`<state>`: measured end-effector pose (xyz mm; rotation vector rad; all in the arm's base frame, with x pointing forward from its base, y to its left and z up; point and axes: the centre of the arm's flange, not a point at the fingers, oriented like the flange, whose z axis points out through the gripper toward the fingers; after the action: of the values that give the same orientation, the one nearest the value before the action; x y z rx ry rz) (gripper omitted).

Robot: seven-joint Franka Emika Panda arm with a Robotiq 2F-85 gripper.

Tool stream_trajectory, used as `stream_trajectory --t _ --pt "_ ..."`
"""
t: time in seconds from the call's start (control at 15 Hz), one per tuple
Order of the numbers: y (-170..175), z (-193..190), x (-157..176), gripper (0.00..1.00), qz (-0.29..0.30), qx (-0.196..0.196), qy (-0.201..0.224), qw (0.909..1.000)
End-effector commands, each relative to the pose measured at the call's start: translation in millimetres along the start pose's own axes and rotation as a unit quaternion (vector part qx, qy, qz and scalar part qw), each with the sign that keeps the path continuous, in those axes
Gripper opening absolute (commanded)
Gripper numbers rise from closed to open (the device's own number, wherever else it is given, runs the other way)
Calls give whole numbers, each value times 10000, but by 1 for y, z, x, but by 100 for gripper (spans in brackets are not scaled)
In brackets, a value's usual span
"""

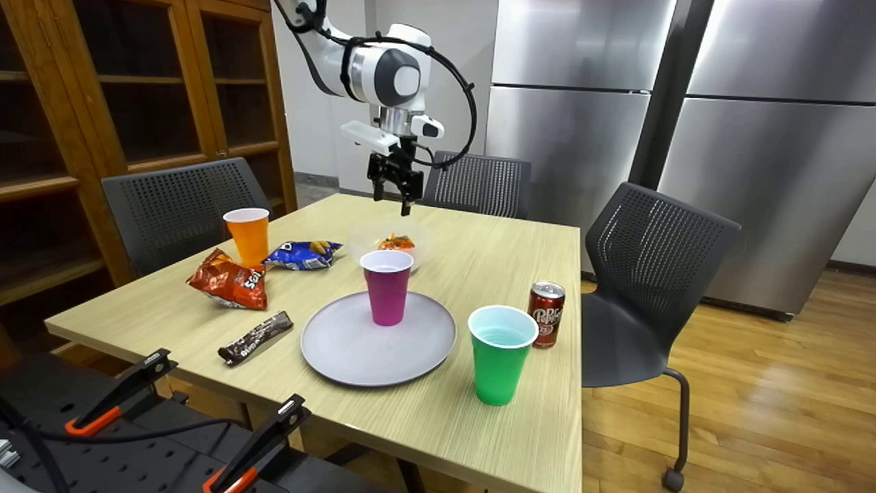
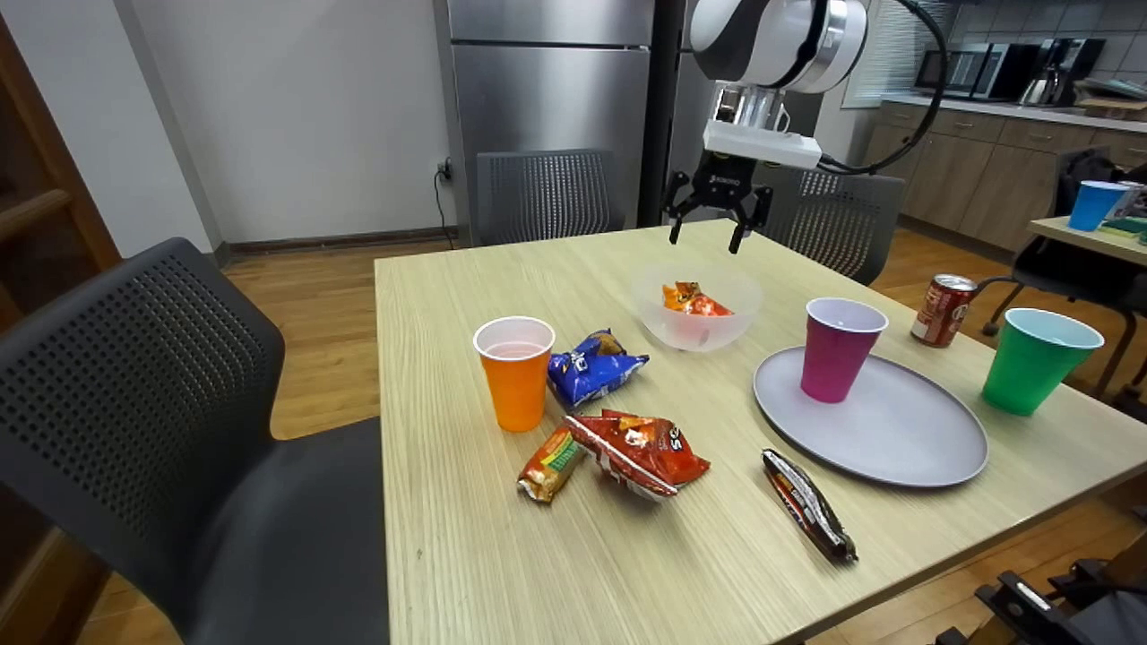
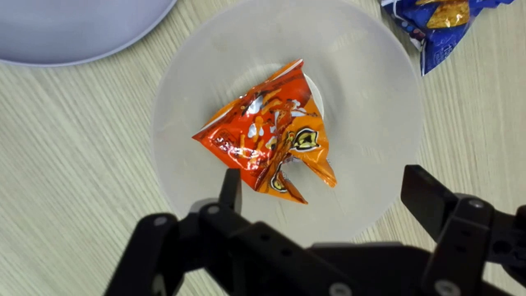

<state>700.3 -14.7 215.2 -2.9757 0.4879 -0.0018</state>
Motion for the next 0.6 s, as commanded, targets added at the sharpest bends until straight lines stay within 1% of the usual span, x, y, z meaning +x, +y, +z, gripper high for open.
stream_trajectory --t 0.0,0.53 --pt "-14 -17 -46 100 -356 -100 150 9992" --pt "-47 -9 -110 100 -1009 -341 357 9937"
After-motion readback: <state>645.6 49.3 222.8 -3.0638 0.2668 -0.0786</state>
